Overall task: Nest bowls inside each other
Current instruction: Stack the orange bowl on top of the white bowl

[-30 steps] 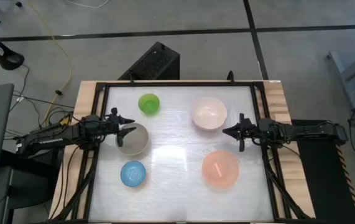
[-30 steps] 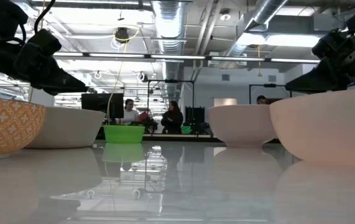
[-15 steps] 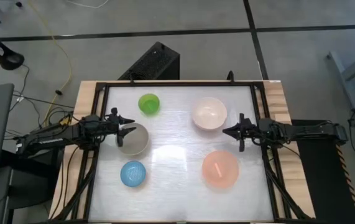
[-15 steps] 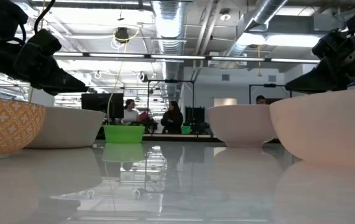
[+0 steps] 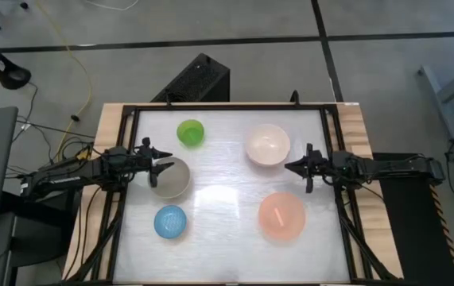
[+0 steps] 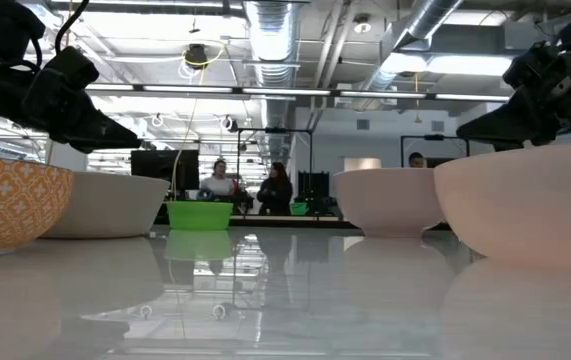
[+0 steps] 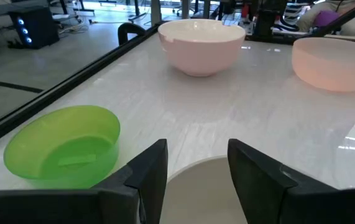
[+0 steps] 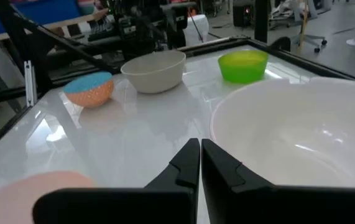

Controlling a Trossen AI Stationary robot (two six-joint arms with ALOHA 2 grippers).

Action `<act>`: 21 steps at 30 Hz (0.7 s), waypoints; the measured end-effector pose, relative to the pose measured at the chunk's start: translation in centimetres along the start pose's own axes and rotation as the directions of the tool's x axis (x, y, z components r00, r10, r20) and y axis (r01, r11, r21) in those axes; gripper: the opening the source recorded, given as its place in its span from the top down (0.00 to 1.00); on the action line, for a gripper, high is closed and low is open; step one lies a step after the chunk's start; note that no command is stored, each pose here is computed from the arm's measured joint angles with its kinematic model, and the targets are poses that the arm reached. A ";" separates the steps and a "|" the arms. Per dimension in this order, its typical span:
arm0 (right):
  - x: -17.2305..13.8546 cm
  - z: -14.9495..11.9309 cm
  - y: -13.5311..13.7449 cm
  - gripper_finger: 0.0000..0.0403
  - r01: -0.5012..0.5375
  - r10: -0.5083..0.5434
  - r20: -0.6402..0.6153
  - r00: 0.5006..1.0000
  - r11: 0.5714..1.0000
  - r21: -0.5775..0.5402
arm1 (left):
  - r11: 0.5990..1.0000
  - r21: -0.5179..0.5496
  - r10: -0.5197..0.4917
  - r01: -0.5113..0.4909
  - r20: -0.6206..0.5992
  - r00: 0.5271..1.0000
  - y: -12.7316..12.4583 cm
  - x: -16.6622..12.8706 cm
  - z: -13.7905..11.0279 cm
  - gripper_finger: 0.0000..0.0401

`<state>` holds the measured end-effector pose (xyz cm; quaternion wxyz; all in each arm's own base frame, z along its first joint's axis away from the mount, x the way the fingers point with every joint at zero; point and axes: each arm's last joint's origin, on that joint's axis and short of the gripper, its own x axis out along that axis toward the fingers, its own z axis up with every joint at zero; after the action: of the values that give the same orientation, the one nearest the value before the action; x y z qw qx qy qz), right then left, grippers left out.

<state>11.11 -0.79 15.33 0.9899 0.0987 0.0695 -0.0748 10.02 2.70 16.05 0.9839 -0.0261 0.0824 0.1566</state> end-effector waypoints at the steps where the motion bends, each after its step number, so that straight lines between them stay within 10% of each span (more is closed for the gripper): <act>1: 0.0 0.1 0.0 0.91 -0.001 0.001 0.006 1.000 1.000 0.001 | 1.000 0.000 0.000 0.000 0.000 1.000 0.0 0.0 0.0 0.61; 12: -0.4 2.8 0.6 0.91 -0.076 0.054 0.234 0.971 0.993 0.085 | 1.000 0.000 0.000 0.000 0.000 1.000 0.0 0.0 0.0 0.61; 21: 1.6 5.9 2.7 0.84 -0.072 0.058 0.087 0.995 0.982 0.172 | 1.000 0.000 0.000 0.000 0.000 1.000 0.0 0.0 0.0 0.61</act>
<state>13.85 0.39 21.31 0.9813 0.1844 0.0191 -0.0520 10.02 2.70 16.06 0.9839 -0.0262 0.0822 0.1566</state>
